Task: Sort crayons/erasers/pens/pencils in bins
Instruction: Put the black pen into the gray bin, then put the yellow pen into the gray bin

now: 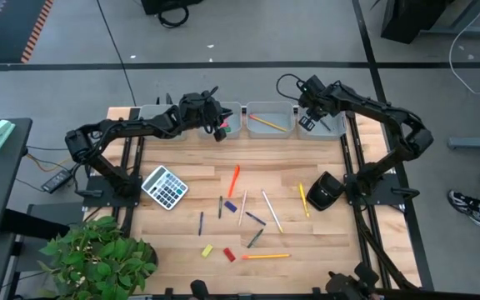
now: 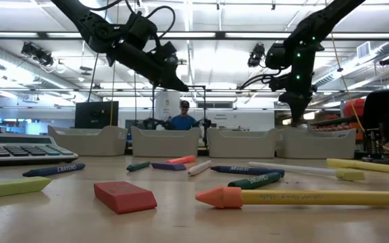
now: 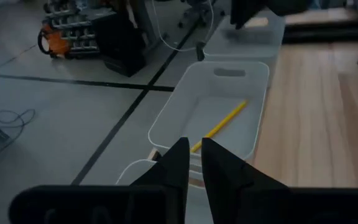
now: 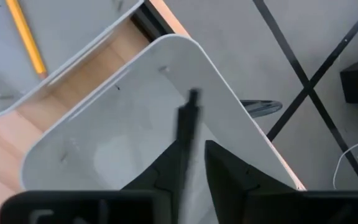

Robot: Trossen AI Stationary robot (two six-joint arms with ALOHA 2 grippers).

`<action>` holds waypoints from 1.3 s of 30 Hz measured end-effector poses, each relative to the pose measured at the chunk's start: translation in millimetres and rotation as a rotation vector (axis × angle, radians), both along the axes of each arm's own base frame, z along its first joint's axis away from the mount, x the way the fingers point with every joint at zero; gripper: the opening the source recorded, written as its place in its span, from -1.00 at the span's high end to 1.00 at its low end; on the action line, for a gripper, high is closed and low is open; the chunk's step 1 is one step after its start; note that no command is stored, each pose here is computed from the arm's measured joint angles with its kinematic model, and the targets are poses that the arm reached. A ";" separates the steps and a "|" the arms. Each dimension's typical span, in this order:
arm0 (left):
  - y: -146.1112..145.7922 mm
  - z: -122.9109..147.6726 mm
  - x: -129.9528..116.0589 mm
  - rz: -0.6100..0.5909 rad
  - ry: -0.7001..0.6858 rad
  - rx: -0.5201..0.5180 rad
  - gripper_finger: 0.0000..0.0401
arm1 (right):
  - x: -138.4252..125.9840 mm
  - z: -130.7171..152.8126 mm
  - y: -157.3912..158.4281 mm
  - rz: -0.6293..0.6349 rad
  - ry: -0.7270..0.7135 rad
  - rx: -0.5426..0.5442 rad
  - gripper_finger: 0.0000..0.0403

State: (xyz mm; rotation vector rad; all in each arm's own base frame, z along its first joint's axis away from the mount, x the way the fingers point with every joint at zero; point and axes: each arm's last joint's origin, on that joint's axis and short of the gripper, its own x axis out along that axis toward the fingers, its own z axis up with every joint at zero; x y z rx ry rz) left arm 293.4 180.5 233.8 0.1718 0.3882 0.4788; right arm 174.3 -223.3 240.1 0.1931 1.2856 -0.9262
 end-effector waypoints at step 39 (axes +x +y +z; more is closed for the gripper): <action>9.5 57.3 13.0 0.068 -0.258 0.164 0.04 | 77.5 -18.8 169.6 -0.070 0.012 0.630 0.36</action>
